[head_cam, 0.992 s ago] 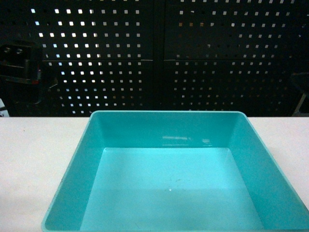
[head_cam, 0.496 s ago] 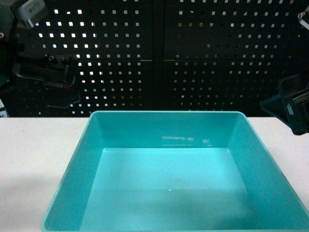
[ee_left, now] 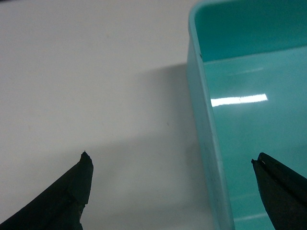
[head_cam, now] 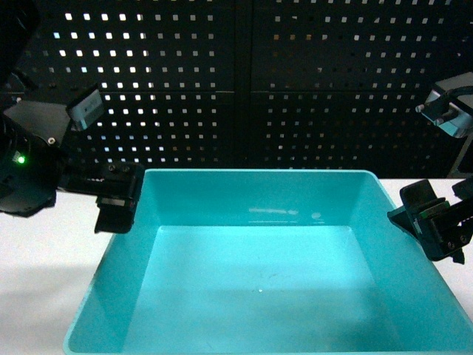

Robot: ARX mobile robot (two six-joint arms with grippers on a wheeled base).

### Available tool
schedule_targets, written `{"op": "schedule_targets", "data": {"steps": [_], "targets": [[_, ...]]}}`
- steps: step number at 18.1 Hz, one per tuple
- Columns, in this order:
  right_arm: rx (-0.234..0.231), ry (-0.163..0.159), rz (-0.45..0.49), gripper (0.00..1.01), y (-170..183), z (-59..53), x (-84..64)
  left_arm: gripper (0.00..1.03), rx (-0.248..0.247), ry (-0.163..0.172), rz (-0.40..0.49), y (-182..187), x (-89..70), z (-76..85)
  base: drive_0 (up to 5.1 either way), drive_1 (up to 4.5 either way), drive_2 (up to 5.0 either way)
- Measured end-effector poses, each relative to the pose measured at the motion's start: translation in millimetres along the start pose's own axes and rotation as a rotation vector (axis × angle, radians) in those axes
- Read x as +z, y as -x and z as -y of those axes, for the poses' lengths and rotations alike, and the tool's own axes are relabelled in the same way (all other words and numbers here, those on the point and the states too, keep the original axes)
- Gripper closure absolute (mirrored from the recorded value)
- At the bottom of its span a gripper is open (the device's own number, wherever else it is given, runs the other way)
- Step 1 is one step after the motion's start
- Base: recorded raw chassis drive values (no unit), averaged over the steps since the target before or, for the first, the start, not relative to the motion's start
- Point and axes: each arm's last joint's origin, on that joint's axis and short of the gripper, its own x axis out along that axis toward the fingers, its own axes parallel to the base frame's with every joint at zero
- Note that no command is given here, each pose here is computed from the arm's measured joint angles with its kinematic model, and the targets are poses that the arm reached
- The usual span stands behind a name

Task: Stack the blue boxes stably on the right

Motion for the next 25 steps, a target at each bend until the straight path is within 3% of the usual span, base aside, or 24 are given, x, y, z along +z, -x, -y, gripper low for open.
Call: {"op": "schedule_targets", "data": {"steps": [3,5,9,19,20,22,23,24,25], "targets": [[-0.014,-0.003,-0.054,0.03,-10.6,-1.4,-12.5,0.05,-0.009,0.048,-0.074,-10.5,-4.6,5.2,0.0,0.0,0.0],[-0.004,-0.036,-0.156,0.03,-29.5,4.8,-34.8,0.05,0.016,0.143,-0.164,-30.5,-2.9,6.3,0.0,0.0,0.0],[-0.001,-0.05,-0.187,0.03,-34.4,8.2,-42.0,0.05,0.03,0.207,-0.229,-44.0,-3.2,9.0,0.0,0.0,0.0],[0.0,-0.05,-0.205,0.03,-36.9,7.3,-44.9,0.05,0.05,0.23,-0.247,-51.0,-7.7,18.7,0.0,0.0,0.0],[-0.007,-0.05,-0.203,0.17,-37.0,7.8,-45.0,0.05,0.064,0.26,-0.261,-51.9,-10.3,25.5,0.0,0.0,0.0],[-0.012,-0.049,-0.198,0.7,-36.9,6.6,-48.8,0.05,0.075,0.295,-0.214,-54.7,-14.0,32.1,0.0,0.0,0.0],[0.005,-0.067,-0.19,0.97,-35.8,2.6,-51.4,0.05,0.062,0.306,-0.229,-59.8,-25.8,30.0,0.0,0.0,0.0],[0.002,-0.091,-0.176,0.99,-34.4,2.7,-51.1,0.07,0.067,0.318,-0.246,-62.8,-29.0,30.0,0.0,0.0,0.0],[0.003,-0.094,-0.179,0.99,-33.7,2.1,-52.3,0.16,0.064,0.33,-0.258,-63.1,-30.1,32.0,0.0,0.0,0.0]]}}
